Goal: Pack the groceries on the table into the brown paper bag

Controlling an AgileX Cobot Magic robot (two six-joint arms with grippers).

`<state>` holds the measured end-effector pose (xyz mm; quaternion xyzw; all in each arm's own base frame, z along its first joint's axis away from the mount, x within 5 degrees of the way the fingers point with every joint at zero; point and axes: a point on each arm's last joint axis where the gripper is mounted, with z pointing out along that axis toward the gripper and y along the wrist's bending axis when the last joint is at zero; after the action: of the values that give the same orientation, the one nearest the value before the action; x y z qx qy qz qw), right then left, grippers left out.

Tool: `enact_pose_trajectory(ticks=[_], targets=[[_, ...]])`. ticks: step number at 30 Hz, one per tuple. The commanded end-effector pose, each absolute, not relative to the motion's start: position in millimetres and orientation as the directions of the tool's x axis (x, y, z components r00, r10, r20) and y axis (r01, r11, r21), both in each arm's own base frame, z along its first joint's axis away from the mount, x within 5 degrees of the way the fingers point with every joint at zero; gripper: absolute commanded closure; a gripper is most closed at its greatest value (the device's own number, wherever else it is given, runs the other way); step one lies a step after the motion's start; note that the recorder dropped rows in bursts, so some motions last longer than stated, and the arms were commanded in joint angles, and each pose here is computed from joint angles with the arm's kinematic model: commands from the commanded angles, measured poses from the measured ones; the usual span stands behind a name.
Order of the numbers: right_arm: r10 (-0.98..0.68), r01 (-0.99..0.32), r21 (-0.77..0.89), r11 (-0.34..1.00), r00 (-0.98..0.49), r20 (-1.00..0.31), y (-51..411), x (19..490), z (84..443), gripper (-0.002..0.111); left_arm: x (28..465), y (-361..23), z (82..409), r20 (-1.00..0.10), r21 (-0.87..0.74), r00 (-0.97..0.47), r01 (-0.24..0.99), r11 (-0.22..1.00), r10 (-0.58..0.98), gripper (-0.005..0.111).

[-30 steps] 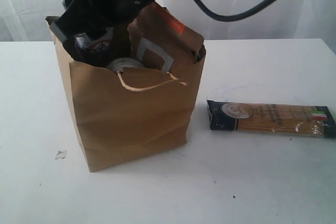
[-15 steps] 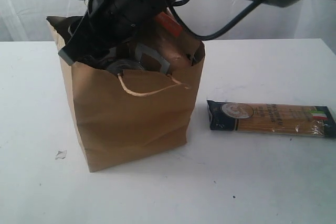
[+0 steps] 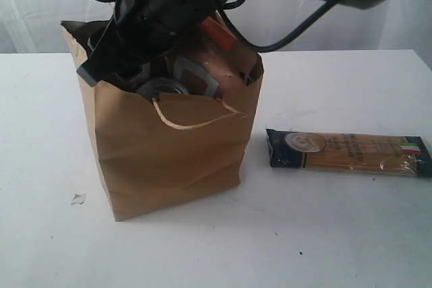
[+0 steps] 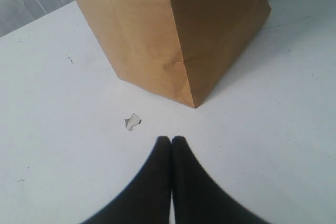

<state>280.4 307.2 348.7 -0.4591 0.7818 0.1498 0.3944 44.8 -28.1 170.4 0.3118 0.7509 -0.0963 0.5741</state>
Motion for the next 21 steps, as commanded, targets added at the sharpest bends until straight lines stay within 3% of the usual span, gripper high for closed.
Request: enact_pose_trajectory(ticks=[1,6,16,21], targets=[[-0.569,-0.828,-0.132,0.546,-0.25,-0.783,308,282,355,0.05,45,-28,169,-0.924,0.207,-0.15,0.58,0.788,0.353,0.106],[-0.567,-0.827,-0.141,0.545,-0.239,-0.788,307,283,363,0.043,45,-28,169,-0.924,0.207,-0.15,0.58,0.788,0.353,0.106],[-0.596,-0.833,-0.139,0.535,-0.255,-0.761,304,280,366,0.042,45,-28,169,-0.924,0.207,-0.15,0.58,0.788,0.353,0.106],[-0.57,-0.828,-0.152,0.54,-0.226,-0.79,292,268,391,0.042,45,-28,169,-0.924,0.207,-0.15,0.58,0.788,0.353,0.106]])
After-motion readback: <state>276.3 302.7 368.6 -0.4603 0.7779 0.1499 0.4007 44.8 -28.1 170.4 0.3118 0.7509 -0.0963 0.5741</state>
